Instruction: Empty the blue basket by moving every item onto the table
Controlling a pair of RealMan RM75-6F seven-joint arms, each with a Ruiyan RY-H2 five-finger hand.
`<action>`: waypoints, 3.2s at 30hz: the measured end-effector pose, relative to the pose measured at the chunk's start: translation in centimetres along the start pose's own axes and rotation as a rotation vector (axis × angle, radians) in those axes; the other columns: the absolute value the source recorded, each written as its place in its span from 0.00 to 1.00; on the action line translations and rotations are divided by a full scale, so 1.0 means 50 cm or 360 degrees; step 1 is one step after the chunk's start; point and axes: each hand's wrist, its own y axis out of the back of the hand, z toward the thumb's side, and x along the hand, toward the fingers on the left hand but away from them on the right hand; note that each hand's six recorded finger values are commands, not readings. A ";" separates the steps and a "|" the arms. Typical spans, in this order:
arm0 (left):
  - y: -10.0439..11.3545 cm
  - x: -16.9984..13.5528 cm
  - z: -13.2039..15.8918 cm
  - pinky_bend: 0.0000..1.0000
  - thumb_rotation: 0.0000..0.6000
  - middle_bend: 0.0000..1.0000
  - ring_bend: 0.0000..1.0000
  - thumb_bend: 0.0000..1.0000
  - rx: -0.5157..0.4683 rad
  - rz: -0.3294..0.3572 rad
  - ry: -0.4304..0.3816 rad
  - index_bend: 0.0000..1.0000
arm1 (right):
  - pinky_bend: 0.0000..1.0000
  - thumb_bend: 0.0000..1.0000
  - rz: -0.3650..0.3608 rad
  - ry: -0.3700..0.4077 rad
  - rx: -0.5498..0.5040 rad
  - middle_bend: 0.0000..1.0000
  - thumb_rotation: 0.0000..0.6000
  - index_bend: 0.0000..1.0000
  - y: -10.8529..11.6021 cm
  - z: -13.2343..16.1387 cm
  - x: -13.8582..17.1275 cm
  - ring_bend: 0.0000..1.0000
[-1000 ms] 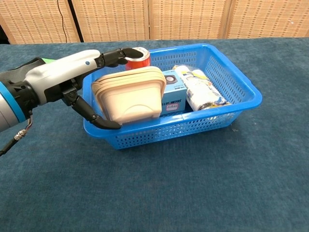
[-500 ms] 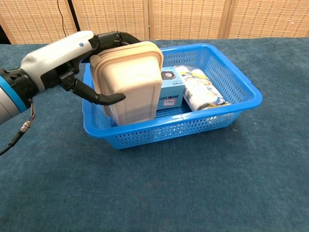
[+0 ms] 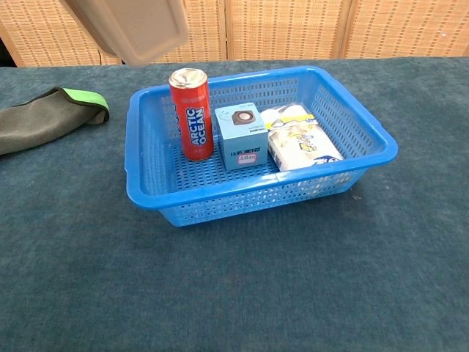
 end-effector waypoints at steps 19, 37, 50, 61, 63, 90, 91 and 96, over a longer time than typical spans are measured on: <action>0.125 -0.107 -0.380 0.00 1.00 0.00 0.00 0.00 0.0324 -0.0048 0.0722 0.00 | 0.00 0.00 0.0026 0.0008 0.0018 0.00 1.00 0.00 -0.013 0.008 0.000 0.00; -0.007 -0.025 -0.212 0.00 1.00 0.00 0.00 0.00 0.0335 -0.0433 0.0442 0.00 | 0.00 0.00 0.0044 0.0000 0.0004 0.00 1.00 0.00 -0.012 0.005 -0.005 0.00; -0.139 0.080 -0.160 0.00 1.00 0.00 0.00 0.00 0.0440 -0.0592 0.0447 0.00 | 0.00 0.00 0.0057 -0.0017 -0.0016 0.00 1.00 0.00 -0.012 -0.001 -0.013 0.00; -0.218 0.096 -0.151 0.20 1.00 0.01 0.06 0.10 0.0495 -0.0631 0.0471 0.10 | 0.00 0.00 0.0066 -0.0023 -0.0032 0.00 1.00 0.00 -0.012 -0.005 -0.016 0.00; -0.223 0.100 -0.149 0.25 1.00 0.03 0.09 0.17 0.0510 -0.0616 0.0470 0.14 | 0.00 0.00 0.0065 -0.0025 -0.0035 0.00 1.00 0.00 -0.011 -0.006 -0.016 0.00; -0.290 0.123 -0.136 0.54 1.00 0.38 0.40 0.53 0.0536 -0.0585 0.0512 0.56 | 0.00 0.00 0.0081 -0.0046 -0.0067 0.00 1.00 0.00 -0.007 -0.018 -0.024 0.00; -0.289 0.124 -0.135 0.54 1.00 0.38 0.40 0.54 0.0539 -0.0573 0.0513 0.56 | 0.00 0.00 0.0082 -0.0046 -0.0068 0.00 1.00 0.00 -0.007 -0.019 -0.024 0.00; -0.284 0.128 -0.131 0.55 1.00 0.40 0.41 0.55 0.0534 -0.0516 0.0514 0.58 | 0.00 0.00 0.0081 -0.0049 -0.0072 0.00 1.00 0.00 -0.005 -0.021 -0.024 0.00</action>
